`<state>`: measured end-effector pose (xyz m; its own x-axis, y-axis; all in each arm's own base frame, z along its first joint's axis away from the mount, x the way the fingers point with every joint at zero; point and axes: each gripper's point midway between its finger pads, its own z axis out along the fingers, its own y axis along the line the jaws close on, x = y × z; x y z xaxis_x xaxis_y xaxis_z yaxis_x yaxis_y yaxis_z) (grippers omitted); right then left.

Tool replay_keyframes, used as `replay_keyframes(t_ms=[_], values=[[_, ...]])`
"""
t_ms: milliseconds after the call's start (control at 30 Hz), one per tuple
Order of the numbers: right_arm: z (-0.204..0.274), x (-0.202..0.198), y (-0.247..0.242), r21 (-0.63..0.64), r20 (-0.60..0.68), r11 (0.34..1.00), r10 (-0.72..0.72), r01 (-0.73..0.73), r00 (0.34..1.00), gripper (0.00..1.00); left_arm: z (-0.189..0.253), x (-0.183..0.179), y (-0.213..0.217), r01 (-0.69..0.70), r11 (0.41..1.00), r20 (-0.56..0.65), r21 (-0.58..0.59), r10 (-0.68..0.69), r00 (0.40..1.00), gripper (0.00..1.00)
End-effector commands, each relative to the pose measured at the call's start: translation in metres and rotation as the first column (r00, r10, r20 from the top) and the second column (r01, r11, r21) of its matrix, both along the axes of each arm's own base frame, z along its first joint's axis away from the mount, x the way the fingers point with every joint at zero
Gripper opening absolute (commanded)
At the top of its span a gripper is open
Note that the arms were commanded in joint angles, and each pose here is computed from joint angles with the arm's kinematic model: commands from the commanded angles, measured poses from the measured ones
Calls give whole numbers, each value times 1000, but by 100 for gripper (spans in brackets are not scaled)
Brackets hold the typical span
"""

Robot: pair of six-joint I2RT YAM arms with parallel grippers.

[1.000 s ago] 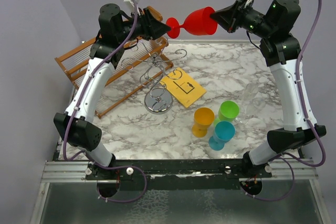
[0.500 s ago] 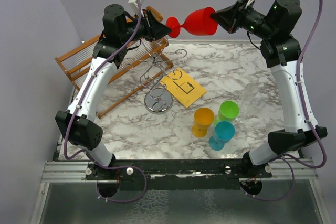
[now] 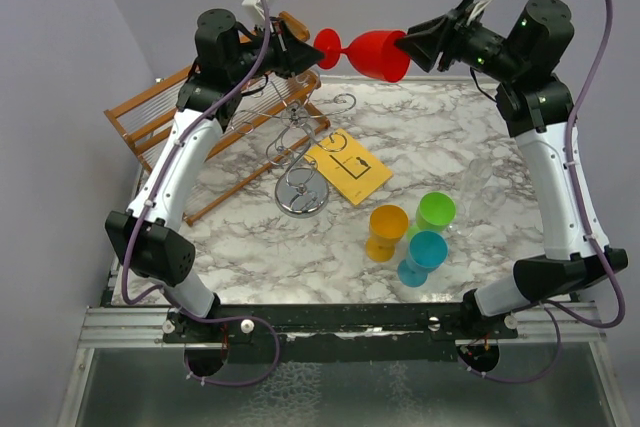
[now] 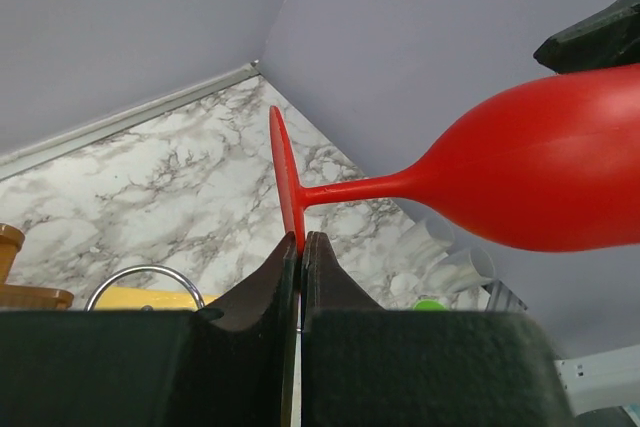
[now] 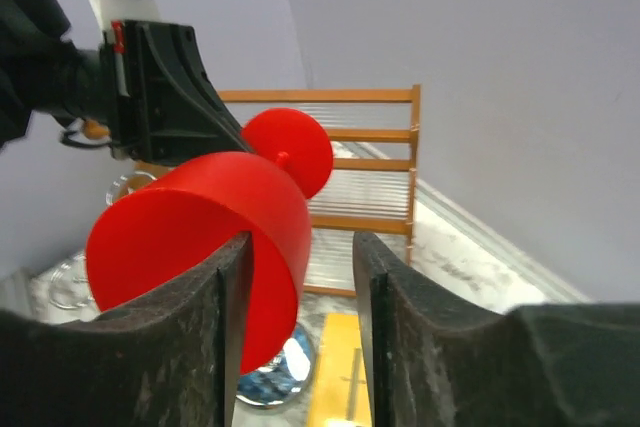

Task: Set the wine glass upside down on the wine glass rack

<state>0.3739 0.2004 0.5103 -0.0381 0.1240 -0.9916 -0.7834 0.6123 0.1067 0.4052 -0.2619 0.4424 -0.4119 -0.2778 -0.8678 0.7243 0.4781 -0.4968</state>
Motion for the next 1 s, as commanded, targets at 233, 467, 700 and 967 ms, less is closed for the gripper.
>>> replay_keyframes(t_ms=[233, 467, 700, 967], values=[[18, -21, -13, -34, 103, 998, -50, 53, 993, 92, 55, 0, 68, -204, 979, 227, 30, 192, 955, 0], [-20, -9, -25, -152, 107, 981, -108, 124, 988, 100, 80, -9, 124, -449, 877, 419, 171, 347, 839, 0], [-97, -10, -22, -314, 76, 948, -23, 46, 997, 99, 118, -25, 209, -757, 608, 602, 240, 518, 607, 0], [-148, -11, -28, -353, 40, 934, -43, 55, 998, 100, 142, -60, 285, -919, 257, 759, 299, 519, 393, 0]])
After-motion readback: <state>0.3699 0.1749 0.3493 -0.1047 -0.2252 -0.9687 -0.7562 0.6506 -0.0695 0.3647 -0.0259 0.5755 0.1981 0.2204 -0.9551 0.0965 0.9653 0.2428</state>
